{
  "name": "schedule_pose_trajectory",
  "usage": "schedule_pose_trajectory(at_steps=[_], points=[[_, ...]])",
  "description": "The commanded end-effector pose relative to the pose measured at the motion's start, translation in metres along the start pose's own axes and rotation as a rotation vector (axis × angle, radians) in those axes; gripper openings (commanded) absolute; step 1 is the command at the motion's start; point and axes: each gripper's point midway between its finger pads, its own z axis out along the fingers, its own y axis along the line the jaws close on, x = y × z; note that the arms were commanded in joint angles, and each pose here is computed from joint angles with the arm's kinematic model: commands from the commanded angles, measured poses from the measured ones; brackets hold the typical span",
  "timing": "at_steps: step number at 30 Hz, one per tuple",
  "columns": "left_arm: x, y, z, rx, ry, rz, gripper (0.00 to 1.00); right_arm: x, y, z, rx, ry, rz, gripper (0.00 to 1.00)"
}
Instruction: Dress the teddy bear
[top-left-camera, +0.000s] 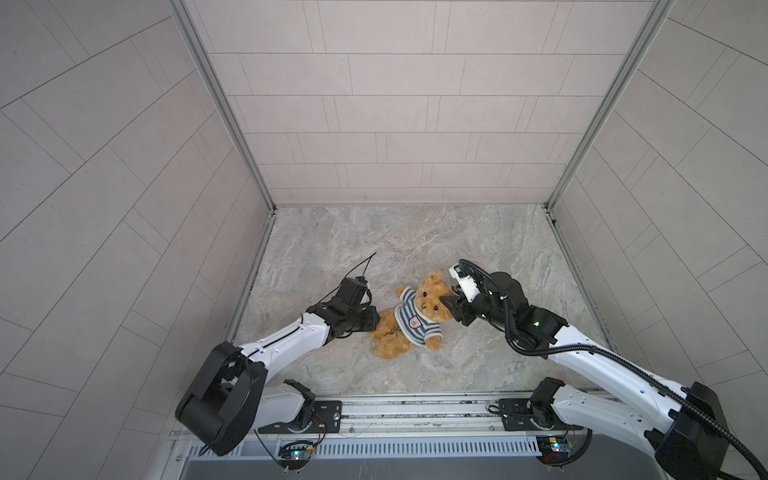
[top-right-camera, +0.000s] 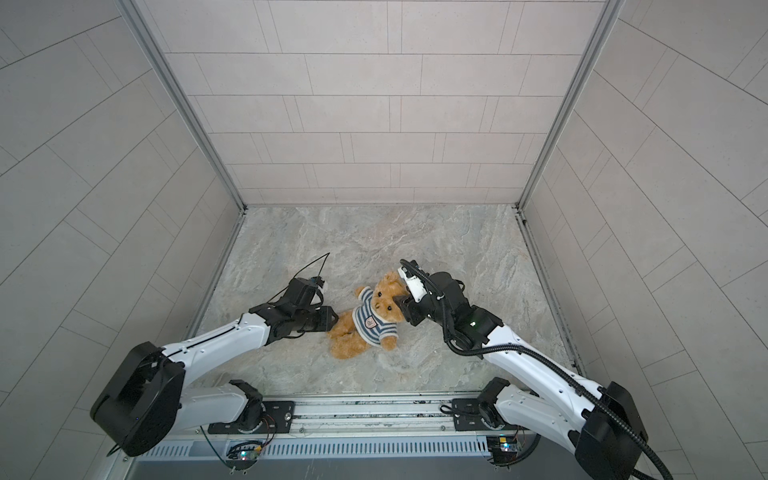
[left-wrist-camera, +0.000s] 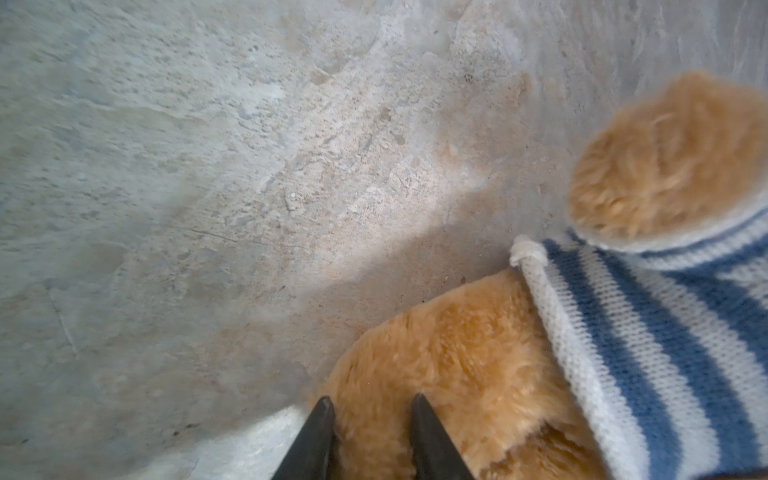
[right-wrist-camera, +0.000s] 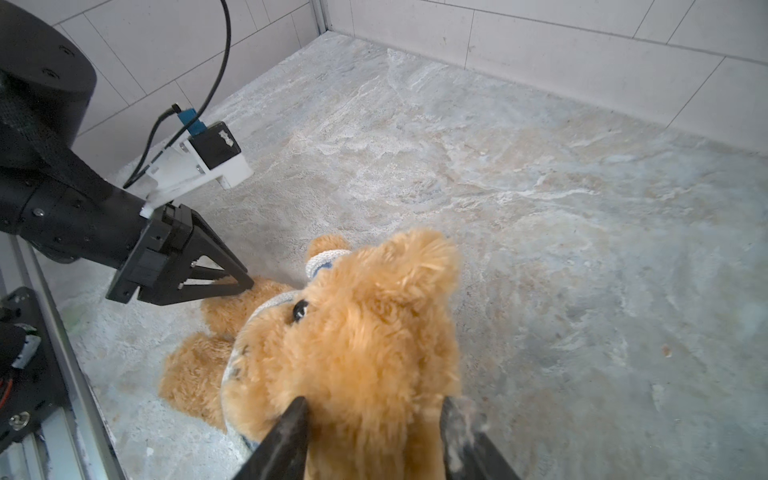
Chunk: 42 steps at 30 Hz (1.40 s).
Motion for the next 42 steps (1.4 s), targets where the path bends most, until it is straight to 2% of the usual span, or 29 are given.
schedule_pose_trajectory(at_steps=[1, 7, 9, 15, 22, 26, 30, 36, 42], points=[[0.017, -0.002, -0.001, 0.002, 0.037, -0.008, 0.35, -0.005, -0.008, -0.016, 0.055, -0.018, 0.018, 0.58], [0.024, -0.009, 0.0, 0.013, 0.039, -0.002, 0.35, 0.016, -0.004, -0.034, 0.03, -0.003, 0.08, 0.58], [0.026, -0.009, 0.0, 0.011, 0.041, -0.003, 0.35, 0.035, 0.002, -0.039, 0.006, 0.011, 0.094, 0.59], [0.029, -0.008, 0.002, 0.006, 0.051, 0.001, 0.35, 0.052, 0.028, -0.063, -0.112, -0.067, 0.097, 0.58], [0.03, -0.007, 0.001, 0.009, 0.045, -0.005, 0.34, 0.087, 0.029, -0.051, -0.131, 0.001, 0.146, 0.41], [0.032, -0.007, 0.001, 0.013, 0.048, -0.006, 0.34, 0.095, 0.024, -0.041, -0.102, 0.029, 0.142, 0.29], [0.033, -0.007, 0.001, 0.017, 0.048, -0.011, 0.34, 0.093, 0.02, -0.031, -0.072, 0.023, 0.136, 0.21], [0.035, -0.007, 0.002, 0.026, 0.05, -0.016, 0.34, 0.081, 0.013, -0.016, -0.027, -0.011, 0.116, 0.15], [0.036, -0.008, 0.001, 0.034, 0.05, -0.016, 0.35, 0.066, 0.004, -0.003, 0.023, -0.028, 0.092, 0.14]])
